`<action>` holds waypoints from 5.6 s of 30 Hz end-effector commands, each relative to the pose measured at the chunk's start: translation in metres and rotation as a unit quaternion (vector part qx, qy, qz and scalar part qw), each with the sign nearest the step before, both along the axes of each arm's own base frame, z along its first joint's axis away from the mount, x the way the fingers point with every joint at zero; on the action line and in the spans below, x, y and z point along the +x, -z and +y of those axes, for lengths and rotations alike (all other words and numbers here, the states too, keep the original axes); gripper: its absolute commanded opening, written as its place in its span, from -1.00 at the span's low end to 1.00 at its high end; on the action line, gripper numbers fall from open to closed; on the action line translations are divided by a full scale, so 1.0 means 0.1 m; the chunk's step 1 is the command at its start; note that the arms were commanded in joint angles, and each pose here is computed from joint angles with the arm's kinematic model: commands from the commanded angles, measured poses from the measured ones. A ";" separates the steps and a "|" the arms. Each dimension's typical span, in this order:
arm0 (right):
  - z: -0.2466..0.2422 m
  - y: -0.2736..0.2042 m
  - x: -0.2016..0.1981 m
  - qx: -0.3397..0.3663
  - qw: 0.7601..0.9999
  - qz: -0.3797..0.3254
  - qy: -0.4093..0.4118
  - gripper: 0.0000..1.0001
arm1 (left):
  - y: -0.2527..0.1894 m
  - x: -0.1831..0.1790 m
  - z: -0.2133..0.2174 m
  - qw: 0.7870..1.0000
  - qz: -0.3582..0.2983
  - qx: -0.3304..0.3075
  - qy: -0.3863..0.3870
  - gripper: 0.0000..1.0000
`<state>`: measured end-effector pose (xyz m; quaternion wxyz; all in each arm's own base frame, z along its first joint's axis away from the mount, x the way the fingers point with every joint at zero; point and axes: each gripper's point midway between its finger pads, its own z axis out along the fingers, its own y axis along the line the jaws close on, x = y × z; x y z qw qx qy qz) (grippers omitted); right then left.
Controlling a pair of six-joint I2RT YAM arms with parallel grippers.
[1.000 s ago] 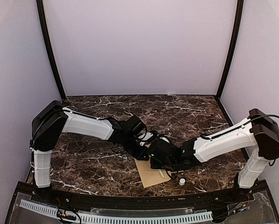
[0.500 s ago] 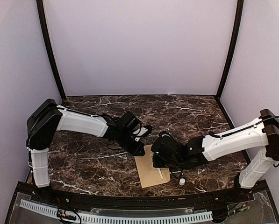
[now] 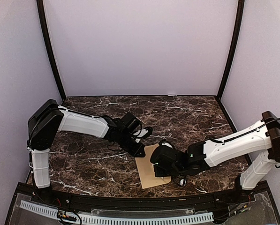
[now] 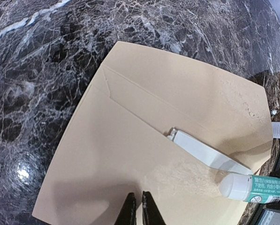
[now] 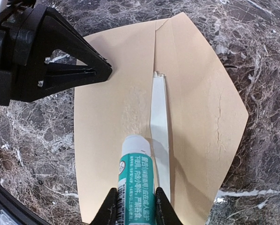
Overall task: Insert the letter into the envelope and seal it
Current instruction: Paint the envelope at the center of the board.
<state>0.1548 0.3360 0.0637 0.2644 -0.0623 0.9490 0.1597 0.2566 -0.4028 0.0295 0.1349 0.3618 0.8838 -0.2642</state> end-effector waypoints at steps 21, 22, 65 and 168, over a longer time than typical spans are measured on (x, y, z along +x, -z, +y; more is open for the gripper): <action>0.01 0.23 -0.04 -0.011 0.999 0.038 0.015 -1.00 | 0.06 -0.08 0.01 1.000 0.019 0.001 0.006 -0.87; 0.02 0.23 -0.03 -0.011 0.999 0.038 0.014 -1.00 | 0.06 -0.08 0.01 1.000 0.019 0.001 0.006 -0.86; 0.12 0.32 0.43 -0.010 0.999 0.036 0.010 -1.00 | 0.02 -0.02 0.03 1.000 0.009 0.012 0.000 -0.89; -0.09 0.27 0.38 0.030 0.994 0.099 -0.047 -1.00 | 0.28 0.23 0.23 0.987 -0.080 0.137 0.013 -0.55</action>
